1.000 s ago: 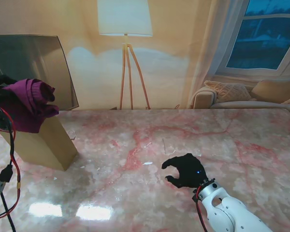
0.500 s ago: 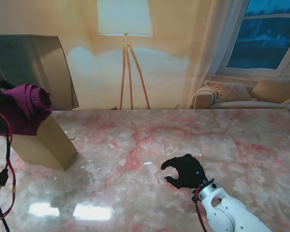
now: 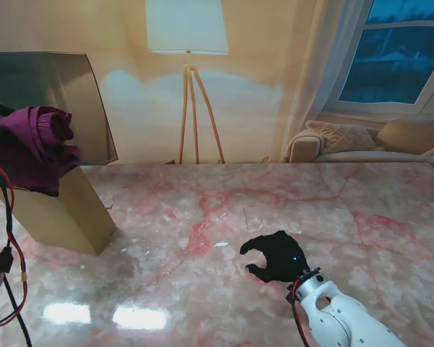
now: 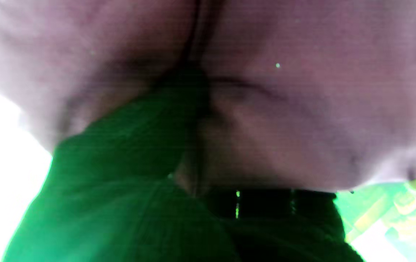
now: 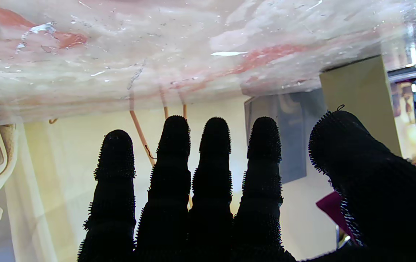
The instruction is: Fold the socks and the shorts into the kraft paper bag
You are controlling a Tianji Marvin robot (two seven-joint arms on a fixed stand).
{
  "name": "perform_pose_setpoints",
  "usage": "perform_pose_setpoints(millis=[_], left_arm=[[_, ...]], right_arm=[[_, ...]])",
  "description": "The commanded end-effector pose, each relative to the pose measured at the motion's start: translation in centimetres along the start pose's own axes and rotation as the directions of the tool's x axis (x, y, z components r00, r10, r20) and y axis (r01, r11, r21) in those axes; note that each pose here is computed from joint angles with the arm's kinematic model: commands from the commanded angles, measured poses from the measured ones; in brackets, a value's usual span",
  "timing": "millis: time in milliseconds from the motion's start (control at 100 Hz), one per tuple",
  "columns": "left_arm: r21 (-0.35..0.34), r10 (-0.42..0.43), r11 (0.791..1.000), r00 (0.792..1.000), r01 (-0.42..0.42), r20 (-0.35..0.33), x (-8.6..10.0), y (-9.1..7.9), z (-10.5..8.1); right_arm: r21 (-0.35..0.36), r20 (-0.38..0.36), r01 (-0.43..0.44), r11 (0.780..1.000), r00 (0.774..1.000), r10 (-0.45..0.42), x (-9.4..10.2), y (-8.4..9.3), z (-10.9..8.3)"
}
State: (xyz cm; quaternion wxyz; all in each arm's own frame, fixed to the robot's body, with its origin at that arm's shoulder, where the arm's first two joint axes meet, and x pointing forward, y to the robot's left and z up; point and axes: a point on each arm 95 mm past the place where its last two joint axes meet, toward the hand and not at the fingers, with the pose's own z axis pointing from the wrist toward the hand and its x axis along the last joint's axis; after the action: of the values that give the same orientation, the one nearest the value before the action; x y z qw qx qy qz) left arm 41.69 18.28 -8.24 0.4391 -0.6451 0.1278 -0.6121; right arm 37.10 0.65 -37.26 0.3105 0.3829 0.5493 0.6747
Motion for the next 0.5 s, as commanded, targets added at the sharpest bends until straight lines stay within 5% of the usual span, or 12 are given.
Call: perform_pose_setpoints(millis=[0, 490], left_arm=[[0.014, -0.023, 1.0, 1.0, 0.024, -0.016, 0.2, 0.0, 0.1], [-0.092, 0.155, 0.983, 0.987, -0.157, -0.033, -1.7, 1.5, 0.6]], right_arm=[[0.002, -0.009, -0.011, 1.0, 1.0, 0.011, 0.5, -0.3, -0.1], [0.001, -0.007, -0.02, 1.0, 1.0, 0.02, 0.5, -0.4, -0.1]])
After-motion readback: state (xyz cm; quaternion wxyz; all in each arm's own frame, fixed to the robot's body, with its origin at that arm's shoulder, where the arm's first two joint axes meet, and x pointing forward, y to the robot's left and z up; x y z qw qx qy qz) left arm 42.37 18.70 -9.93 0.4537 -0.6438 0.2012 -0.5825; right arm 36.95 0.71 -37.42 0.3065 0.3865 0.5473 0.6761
